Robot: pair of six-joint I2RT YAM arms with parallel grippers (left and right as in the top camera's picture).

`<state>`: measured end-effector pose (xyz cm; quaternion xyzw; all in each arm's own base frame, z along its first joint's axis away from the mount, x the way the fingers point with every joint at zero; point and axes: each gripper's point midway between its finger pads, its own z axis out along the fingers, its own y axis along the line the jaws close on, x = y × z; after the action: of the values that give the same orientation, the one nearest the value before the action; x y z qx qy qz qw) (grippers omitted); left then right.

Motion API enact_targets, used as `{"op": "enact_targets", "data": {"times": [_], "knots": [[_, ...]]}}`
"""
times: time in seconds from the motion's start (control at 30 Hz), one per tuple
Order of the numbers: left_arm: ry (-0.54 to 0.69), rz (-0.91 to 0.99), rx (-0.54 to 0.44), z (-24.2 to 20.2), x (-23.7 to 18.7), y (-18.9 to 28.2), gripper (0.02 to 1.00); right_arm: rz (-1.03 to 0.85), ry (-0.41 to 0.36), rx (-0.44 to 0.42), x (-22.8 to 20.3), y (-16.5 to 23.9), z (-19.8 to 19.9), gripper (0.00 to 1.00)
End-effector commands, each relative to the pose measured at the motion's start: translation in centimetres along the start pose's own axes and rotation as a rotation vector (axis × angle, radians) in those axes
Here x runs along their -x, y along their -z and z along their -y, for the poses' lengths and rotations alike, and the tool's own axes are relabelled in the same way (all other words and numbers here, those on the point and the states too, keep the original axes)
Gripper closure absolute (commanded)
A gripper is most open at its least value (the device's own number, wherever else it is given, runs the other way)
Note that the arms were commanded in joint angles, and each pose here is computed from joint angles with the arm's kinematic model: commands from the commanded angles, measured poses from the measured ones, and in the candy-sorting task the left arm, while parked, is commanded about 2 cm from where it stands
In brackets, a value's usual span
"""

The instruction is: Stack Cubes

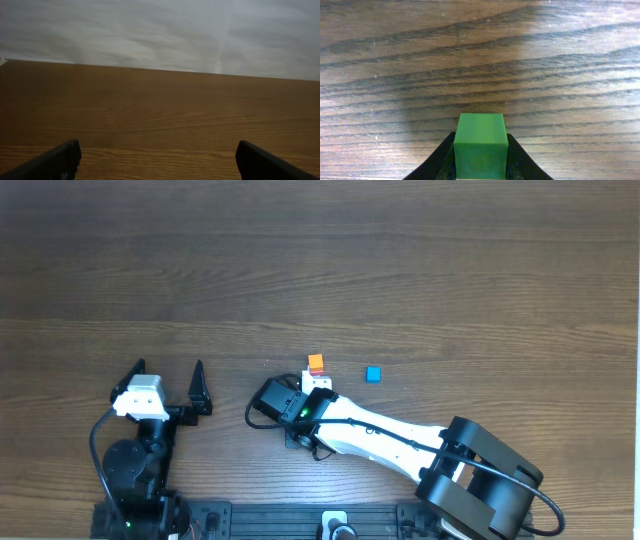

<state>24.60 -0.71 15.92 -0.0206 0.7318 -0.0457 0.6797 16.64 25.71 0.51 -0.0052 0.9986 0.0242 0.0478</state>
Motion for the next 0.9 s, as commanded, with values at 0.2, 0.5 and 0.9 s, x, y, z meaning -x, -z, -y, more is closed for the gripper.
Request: {"op": "enact_targets", "data": {"times": [0.2,0.5,0.9], "knots": [[-0.018,-0.002,0.012,-0.2,-0.2,0.0,0.018,0.015,0.007,0.001,0.4,0.1,-0.5,0.844],[-0.018,-0.002,0.012,-0.2,-0.2,0.0,0.018,0.086,0.018,-0.053,3.5,6.0,0.1,0.989],[-0.018,-0.002,0.012,-0.2,-0.2,0.0,0.018,0.218,0.066,-0.027,13.7,13.8,1.3,0.993]]}}
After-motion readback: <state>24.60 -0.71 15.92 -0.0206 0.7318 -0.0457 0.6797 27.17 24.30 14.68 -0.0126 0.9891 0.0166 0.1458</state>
